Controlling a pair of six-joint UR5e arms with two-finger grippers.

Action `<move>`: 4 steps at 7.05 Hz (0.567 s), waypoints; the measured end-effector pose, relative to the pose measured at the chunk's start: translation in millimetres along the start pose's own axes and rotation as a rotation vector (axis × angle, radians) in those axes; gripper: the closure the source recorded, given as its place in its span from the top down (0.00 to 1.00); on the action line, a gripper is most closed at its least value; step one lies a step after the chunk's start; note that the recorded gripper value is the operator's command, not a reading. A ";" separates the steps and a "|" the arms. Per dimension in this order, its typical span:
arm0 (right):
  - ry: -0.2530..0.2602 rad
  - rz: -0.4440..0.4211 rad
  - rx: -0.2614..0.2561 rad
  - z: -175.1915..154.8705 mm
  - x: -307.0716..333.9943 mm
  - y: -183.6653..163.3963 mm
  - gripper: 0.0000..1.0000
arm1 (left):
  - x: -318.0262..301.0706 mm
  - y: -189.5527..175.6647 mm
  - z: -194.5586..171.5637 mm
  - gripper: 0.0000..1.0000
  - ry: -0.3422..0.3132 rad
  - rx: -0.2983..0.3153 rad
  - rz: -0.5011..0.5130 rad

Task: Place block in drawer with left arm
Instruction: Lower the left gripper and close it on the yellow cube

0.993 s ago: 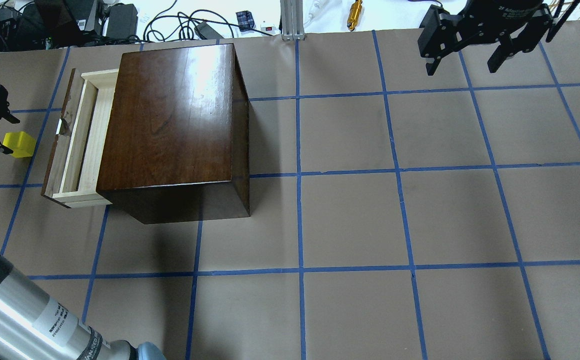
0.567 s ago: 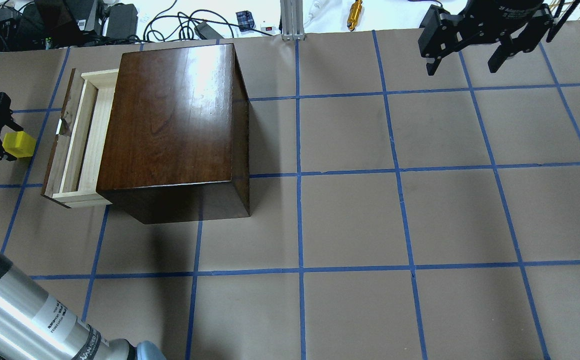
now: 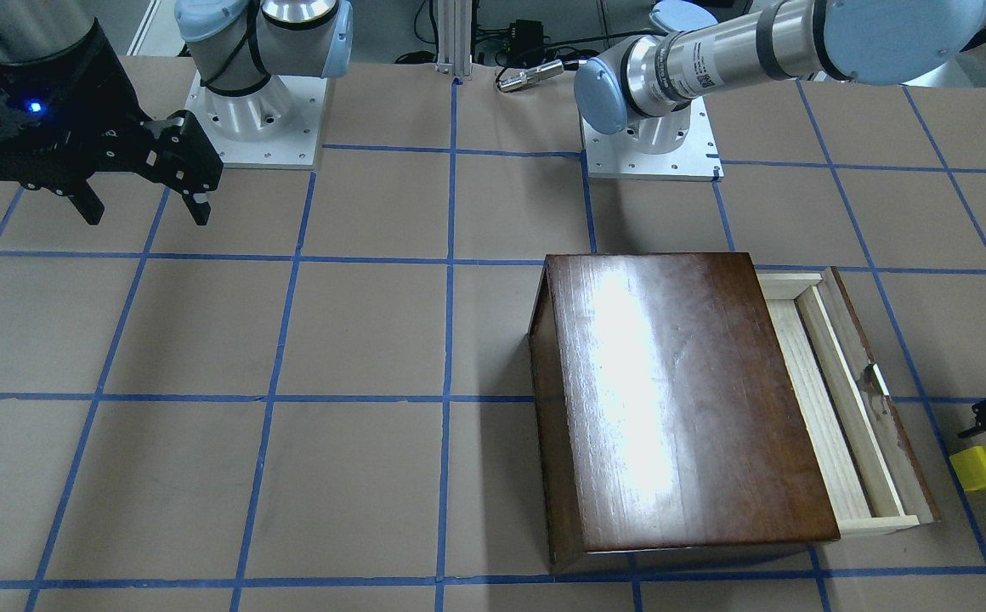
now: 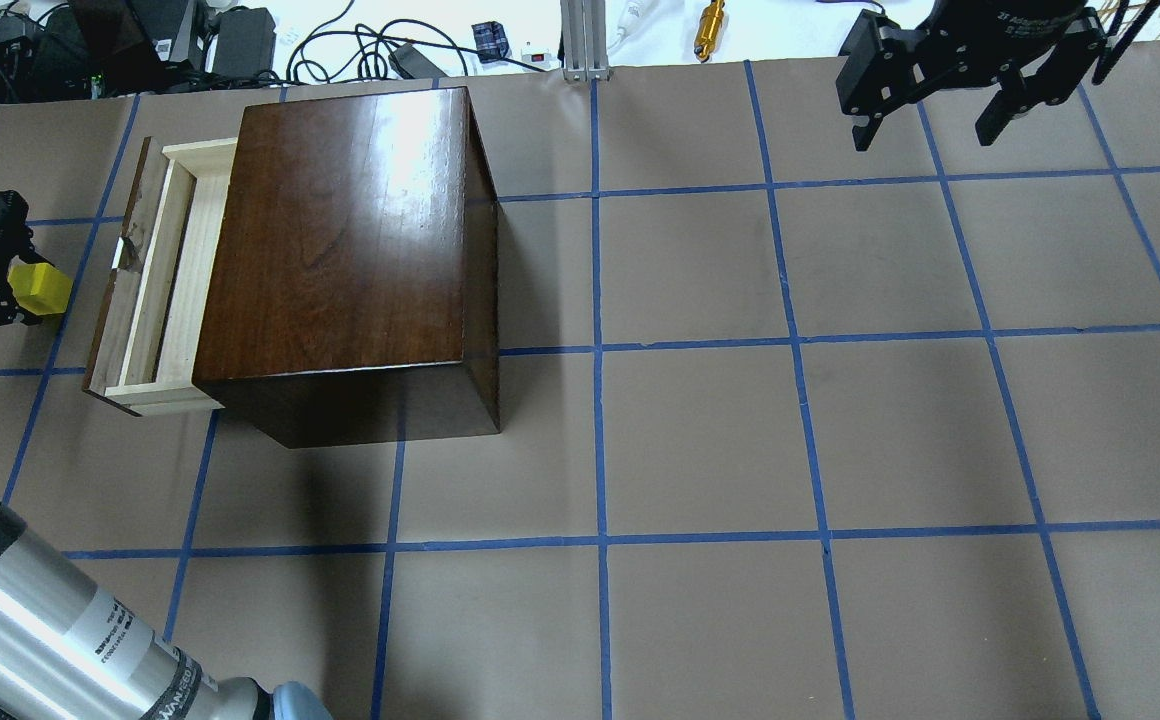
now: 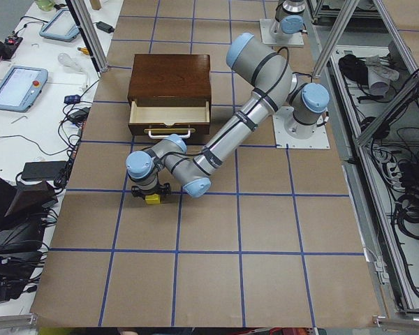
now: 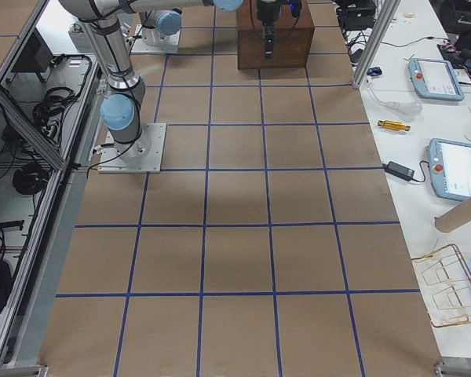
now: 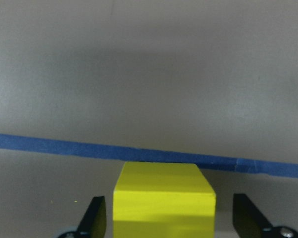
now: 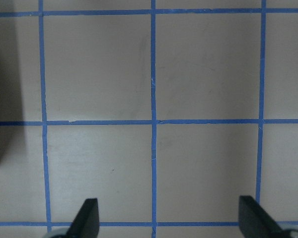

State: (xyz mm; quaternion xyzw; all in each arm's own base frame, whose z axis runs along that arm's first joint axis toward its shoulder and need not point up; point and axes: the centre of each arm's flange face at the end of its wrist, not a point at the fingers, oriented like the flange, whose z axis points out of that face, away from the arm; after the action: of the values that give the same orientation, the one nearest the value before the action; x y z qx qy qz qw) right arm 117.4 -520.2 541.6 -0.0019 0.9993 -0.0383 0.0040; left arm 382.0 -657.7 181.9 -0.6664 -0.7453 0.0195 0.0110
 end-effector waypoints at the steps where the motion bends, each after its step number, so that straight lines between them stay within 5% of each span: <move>1: 0.001 0.000 0.000 -0.2 -0.1 0.2 1.00 | 0.0 -0.1 3.0 0.81 0.002 0.003 0.000; 2: 0.001 -0.001 0.000 -0.3 -0.3 0.3 1.00 | -0.4 0.4 7.1 0.55 0.004 0.004 0.001; 4: 0.001 0.000 0.000 -0.2 0.0 0.2 1.00 | -1.1 1.3 7.9 0.38 -0.001 0.001 0.010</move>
State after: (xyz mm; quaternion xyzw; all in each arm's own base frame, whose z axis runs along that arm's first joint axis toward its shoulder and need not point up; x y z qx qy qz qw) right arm 117.4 -520.0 541.8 -0.0020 0.9993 -0.0384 0.0033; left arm 383.1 -658.7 174.0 -0.6702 -0.7418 0.0203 0.0108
